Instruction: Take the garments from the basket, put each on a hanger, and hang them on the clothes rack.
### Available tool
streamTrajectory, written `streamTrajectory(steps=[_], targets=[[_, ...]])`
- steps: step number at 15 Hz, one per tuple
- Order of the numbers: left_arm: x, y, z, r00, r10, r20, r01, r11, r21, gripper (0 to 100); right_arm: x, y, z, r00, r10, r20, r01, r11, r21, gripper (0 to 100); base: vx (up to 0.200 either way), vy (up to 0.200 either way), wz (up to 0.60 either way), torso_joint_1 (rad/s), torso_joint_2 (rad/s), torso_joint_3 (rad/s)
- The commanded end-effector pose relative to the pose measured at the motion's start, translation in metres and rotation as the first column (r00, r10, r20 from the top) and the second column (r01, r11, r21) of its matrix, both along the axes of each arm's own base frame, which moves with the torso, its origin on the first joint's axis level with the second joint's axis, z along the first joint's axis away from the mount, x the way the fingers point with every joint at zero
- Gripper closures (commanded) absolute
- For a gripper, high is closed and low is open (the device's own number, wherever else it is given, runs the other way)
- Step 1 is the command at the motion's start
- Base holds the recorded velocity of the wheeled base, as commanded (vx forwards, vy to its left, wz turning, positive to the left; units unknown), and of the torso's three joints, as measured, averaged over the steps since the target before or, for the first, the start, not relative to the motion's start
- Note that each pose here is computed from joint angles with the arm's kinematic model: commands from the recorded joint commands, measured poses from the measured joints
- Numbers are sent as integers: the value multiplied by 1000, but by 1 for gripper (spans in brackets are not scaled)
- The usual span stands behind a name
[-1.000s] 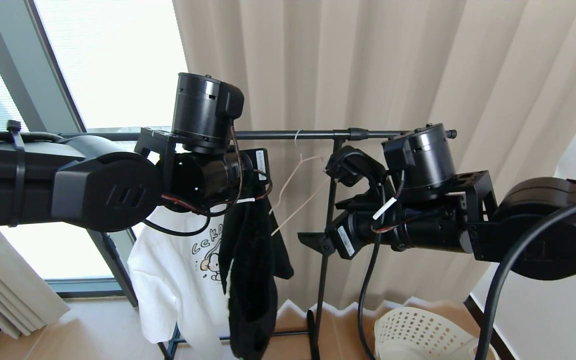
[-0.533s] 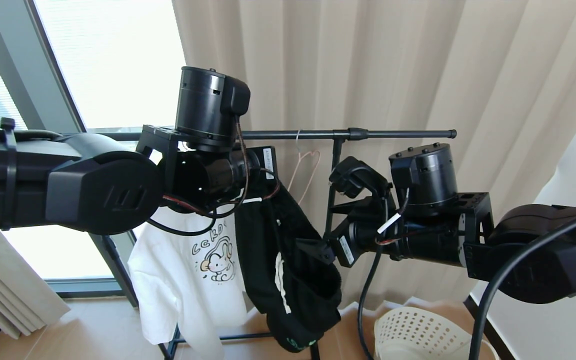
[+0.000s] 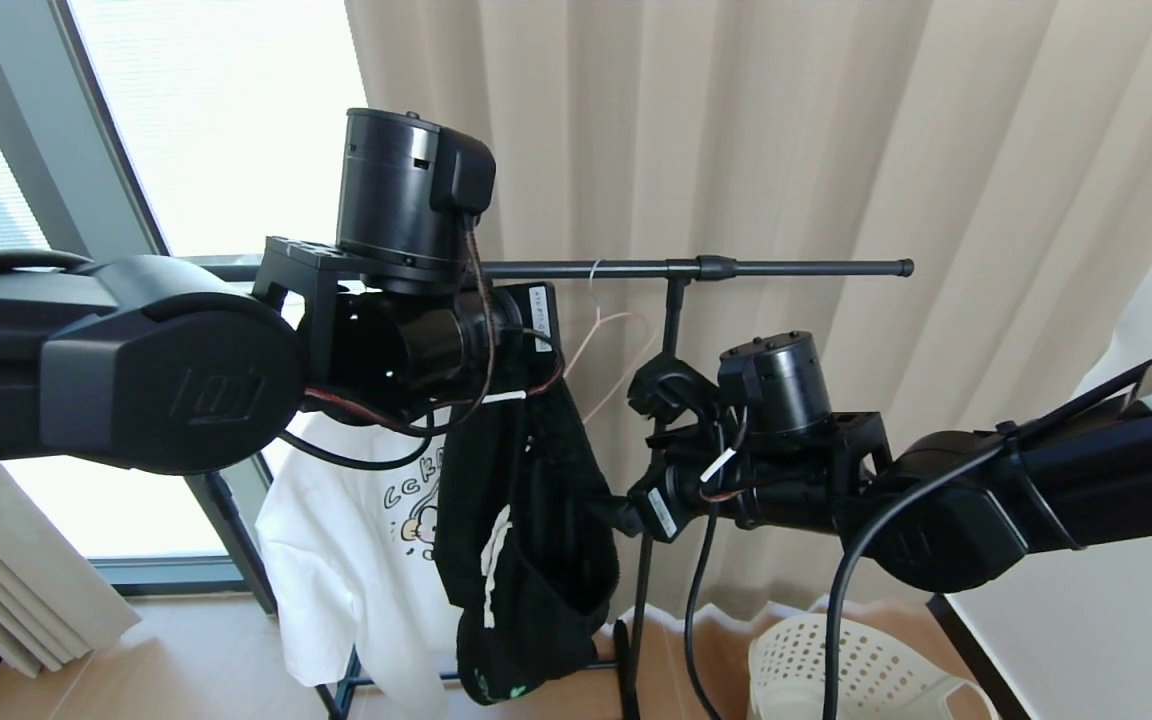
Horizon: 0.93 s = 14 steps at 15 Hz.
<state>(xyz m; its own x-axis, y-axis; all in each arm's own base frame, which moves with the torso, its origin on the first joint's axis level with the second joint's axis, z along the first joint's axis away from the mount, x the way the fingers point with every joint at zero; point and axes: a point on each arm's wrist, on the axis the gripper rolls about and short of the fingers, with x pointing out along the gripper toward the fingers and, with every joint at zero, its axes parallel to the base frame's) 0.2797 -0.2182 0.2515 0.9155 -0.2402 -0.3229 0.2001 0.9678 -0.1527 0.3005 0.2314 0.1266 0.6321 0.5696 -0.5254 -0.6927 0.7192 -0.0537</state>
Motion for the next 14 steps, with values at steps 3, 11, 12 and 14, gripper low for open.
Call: streamTrajectory(steps=[3, 11, 12, 14], targets=[[-3, 4, 5, 1000, 2, 11, -2, 1000, -9, 100, 4, 3, -19, 999, 1, -36, -3, 1000, -29, 0, 0, 0, 0, 0, 0, 0], [0, 10, 6, 1000, 18, 11, -18, 1000, -2, 100, 21, -13, -16, 999, -45, -3, 44, 998, -33, 0, 0, 0, 0, 0, 0, 0], [0, 10, 6, 1000, 18, 11, -18, 1000, -2, 100, 21, -13, -16, 999, -45, -3, 44, 998, -33, 100, 0, 0, 0, 0, 0, 0], [2, 14, 1, 1000, 30, 0, -30, 1000, 8, 100, 25, -21, -13, 998, -59, 13, 60, 998, -34, 100, 0, 0, 0, 0, 0, 0]])
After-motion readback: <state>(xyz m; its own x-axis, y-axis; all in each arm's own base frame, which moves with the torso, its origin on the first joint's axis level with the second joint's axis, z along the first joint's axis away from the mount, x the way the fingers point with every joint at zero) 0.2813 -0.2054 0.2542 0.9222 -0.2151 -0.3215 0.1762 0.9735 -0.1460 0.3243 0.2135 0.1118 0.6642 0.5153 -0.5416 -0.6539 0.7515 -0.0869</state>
